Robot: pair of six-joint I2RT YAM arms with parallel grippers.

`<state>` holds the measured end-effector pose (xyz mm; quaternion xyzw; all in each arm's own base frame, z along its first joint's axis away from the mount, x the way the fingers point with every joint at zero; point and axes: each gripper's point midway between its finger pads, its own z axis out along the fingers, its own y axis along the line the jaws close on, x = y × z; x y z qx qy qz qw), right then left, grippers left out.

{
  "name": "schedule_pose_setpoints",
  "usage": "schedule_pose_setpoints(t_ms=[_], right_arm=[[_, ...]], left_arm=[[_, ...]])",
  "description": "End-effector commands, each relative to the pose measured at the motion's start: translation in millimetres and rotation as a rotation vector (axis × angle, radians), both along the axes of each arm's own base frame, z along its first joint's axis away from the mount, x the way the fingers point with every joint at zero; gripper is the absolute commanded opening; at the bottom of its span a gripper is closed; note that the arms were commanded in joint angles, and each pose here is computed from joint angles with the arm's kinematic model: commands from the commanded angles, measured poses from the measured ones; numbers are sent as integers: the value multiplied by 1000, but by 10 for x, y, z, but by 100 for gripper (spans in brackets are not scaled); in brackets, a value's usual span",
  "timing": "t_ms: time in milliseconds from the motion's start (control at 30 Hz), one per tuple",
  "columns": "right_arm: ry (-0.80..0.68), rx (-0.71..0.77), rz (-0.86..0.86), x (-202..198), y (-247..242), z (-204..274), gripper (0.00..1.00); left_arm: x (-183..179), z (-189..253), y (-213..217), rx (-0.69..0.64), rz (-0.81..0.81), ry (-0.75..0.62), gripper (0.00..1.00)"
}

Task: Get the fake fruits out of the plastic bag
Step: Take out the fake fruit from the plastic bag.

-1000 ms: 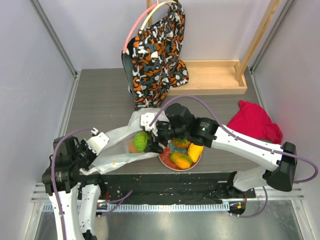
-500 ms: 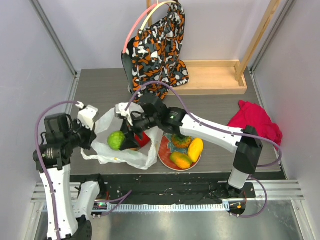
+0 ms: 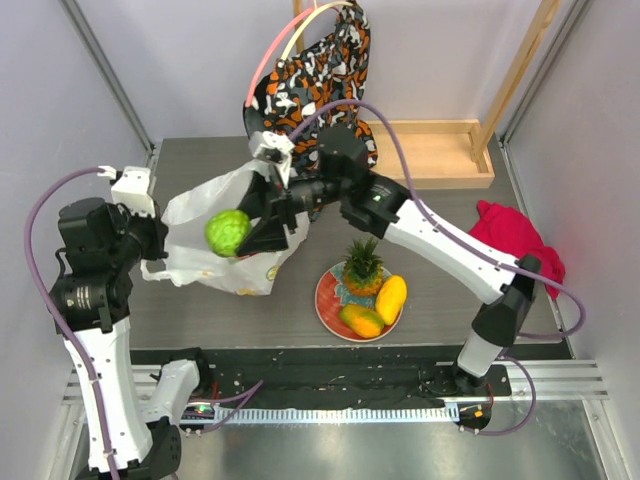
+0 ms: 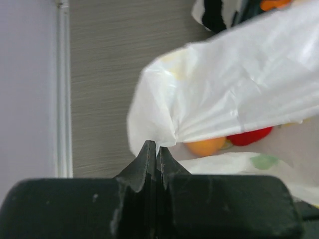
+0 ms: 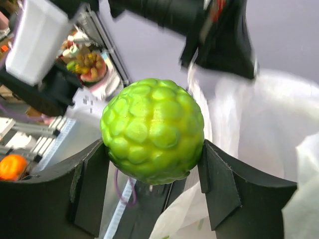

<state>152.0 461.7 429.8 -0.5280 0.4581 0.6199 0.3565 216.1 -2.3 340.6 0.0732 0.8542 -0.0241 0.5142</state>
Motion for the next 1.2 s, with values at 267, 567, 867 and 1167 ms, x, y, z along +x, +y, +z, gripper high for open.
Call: schedule_pose_setpoints(t_ms=[267,567,867,1167], right_arm=[[244,-239,93,-37,-376,-1204,50],[336,-266,436,-672,12,-1404,49],[401,-250,606,-1118,-28,-1192,55],[398,-258,619,-1115,18,-1249,50]], left_arm=[[53,72,-410,-217,-149,-55,0],[279,112,-287,-231,-75,-97,0],[616,472,859,77,449,-324,0],[649,831,328,-206,244,-402,0]])
